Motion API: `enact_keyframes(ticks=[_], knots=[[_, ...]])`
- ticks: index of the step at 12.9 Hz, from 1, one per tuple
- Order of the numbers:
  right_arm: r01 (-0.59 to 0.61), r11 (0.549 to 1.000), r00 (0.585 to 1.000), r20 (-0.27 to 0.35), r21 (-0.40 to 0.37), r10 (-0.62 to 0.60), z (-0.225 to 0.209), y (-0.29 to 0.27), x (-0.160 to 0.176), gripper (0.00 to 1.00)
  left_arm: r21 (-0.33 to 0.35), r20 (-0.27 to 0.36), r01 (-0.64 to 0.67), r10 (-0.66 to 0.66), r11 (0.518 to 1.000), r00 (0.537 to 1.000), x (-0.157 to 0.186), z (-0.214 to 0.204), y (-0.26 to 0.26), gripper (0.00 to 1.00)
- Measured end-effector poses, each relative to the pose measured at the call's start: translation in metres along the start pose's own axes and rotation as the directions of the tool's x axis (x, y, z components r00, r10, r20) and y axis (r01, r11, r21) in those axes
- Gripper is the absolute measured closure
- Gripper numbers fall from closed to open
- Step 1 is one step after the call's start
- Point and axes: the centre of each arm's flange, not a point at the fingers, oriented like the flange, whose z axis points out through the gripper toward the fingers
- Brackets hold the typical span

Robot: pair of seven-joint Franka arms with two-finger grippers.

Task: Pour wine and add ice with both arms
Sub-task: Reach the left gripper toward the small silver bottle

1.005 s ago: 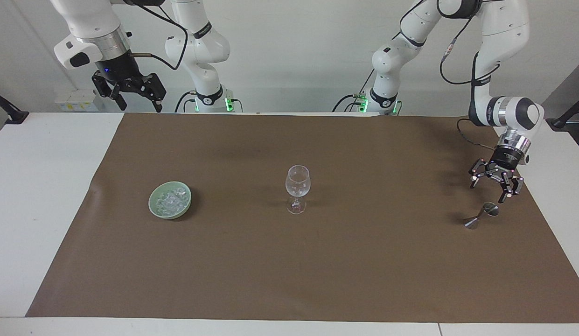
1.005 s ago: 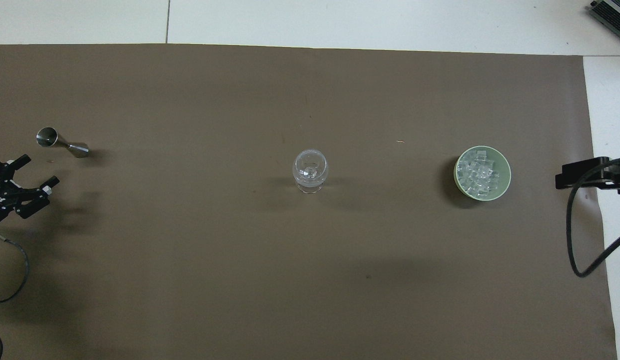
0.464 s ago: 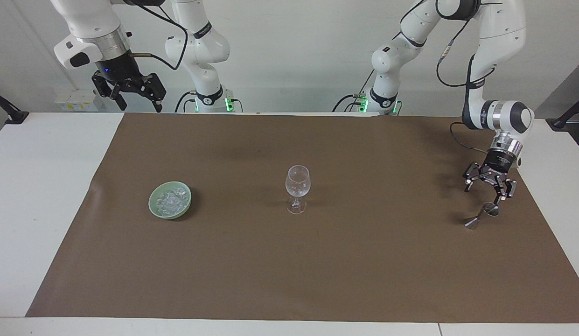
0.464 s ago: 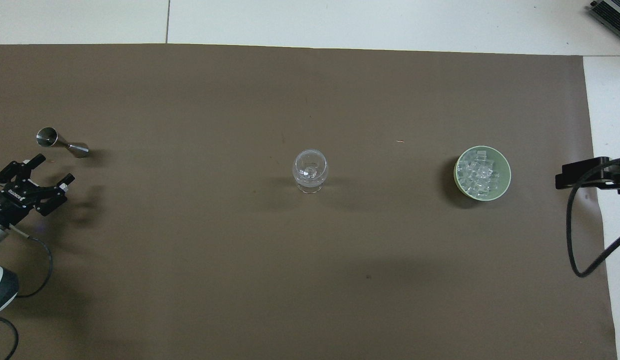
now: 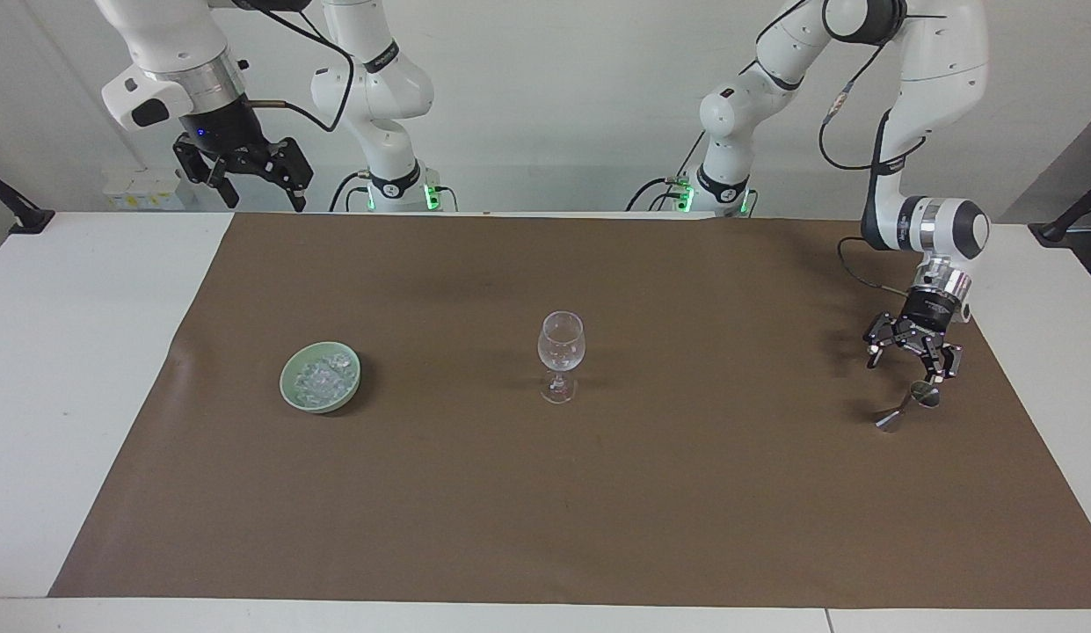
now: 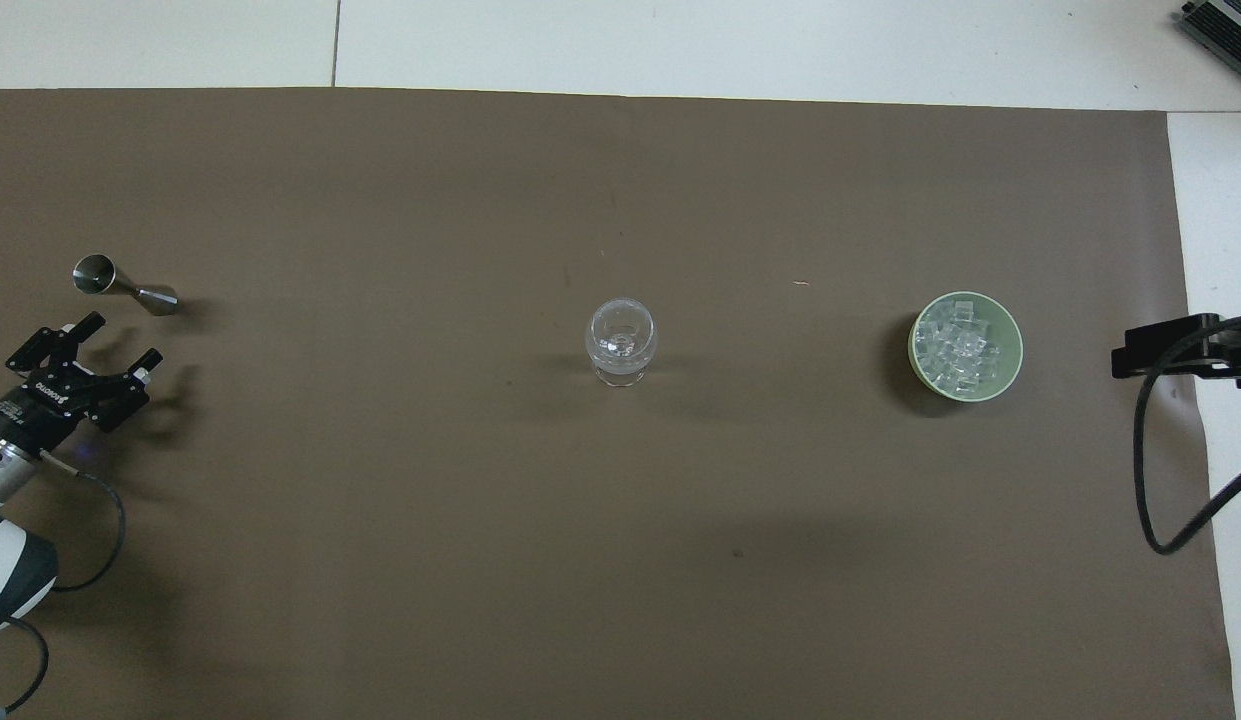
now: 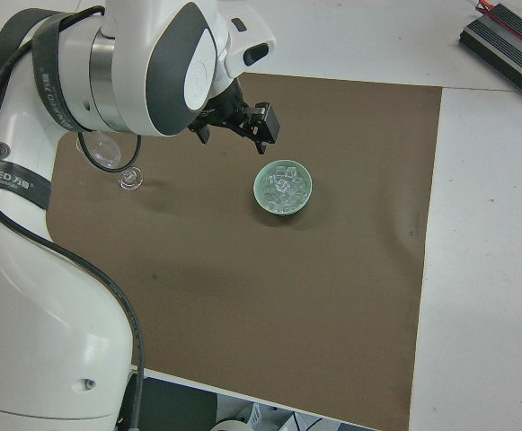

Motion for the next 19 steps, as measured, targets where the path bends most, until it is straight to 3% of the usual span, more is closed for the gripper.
enact_keyframes(ticks=[19], knots=[[0.0, 1.0, 1.0, 0.0, 0.0, 0.0, 0.0, 0.0, 0.0, 0.0, -0.049, 0.053, 0.008, -0.005, 0.999, 0.999, -0.003, 0.014, -0.003, 0.0]])
